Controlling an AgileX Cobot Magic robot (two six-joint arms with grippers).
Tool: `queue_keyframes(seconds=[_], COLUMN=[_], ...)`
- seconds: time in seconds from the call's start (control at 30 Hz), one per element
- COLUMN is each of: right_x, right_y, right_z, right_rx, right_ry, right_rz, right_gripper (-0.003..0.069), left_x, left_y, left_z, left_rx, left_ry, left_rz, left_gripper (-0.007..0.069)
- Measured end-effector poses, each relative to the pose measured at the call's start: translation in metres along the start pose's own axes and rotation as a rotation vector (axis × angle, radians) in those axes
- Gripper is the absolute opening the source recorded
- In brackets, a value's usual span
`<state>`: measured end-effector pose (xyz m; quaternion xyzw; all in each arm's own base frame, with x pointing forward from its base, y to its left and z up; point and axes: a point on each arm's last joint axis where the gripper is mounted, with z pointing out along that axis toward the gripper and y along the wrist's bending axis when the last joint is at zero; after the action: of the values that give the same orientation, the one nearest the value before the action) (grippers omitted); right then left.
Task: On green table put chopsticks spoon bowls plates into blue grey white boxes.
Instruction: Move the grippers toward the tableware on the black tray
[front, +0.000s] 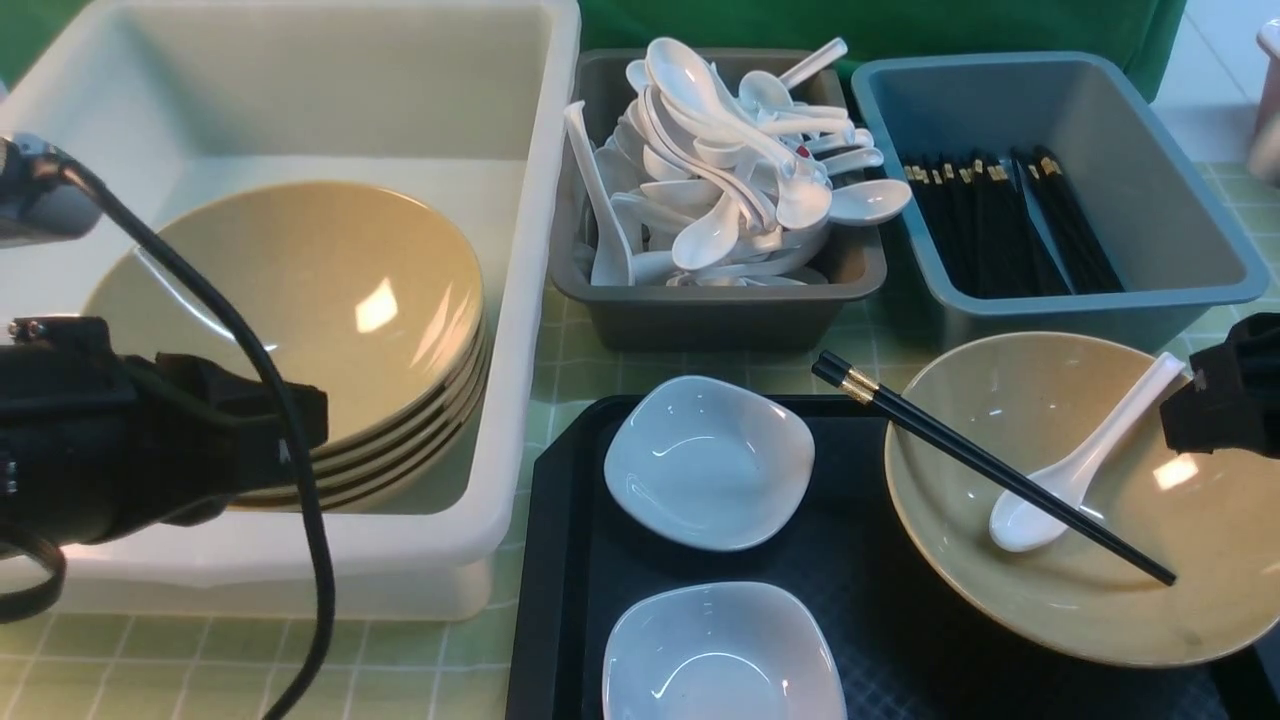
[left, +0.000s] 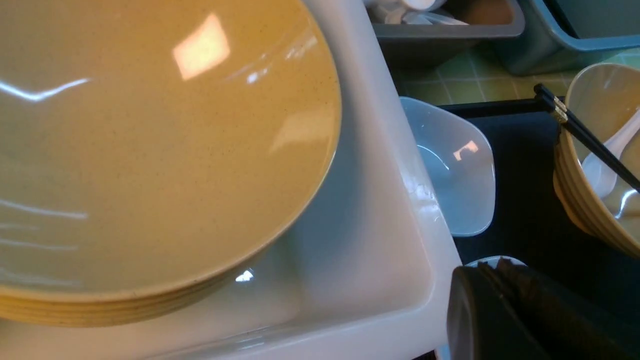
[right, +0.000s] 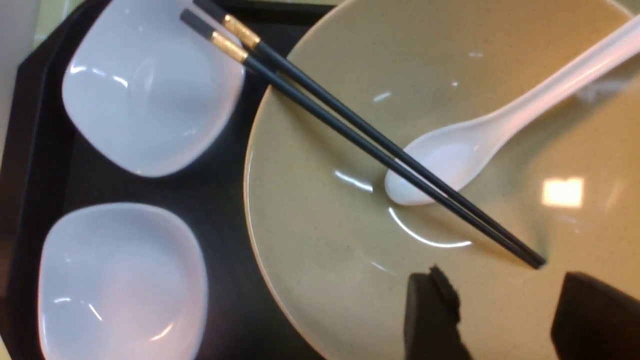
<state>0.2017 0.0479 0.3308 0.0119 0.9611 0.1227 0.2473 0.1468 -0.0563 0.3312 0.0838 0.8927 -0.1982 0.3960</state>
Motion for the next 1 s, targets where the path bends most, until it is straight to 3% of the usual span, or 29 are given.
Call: queue_keyframes(seconds=[0.33,0.67,1.0], right_x=[-0.001,-0.002,-0.019], right_y=[0.0,0.0,-0.005], right_z=[0.0,0.001,0.052], right_rx=[-0.001,-0.003,0.043], right_ry=[-0.009,-0.017,0.061], right_rz=[0.046,0.145,0.298], right_gripper=[0.0342,0.0344,0.0449], left_x=[0.0,-0.006,-0.007], left_y=[0.0,-0.007,-0.008], left_z=[0.0,0.0,-0.001], left_rx=[0.002,0.086,0.091], left_ry=[-0.004,-0.059,-0.07], left_rz=[-0.02,-0.122,-0.096], left_gripper=[-0.0001,-0.0001,-0.0001])
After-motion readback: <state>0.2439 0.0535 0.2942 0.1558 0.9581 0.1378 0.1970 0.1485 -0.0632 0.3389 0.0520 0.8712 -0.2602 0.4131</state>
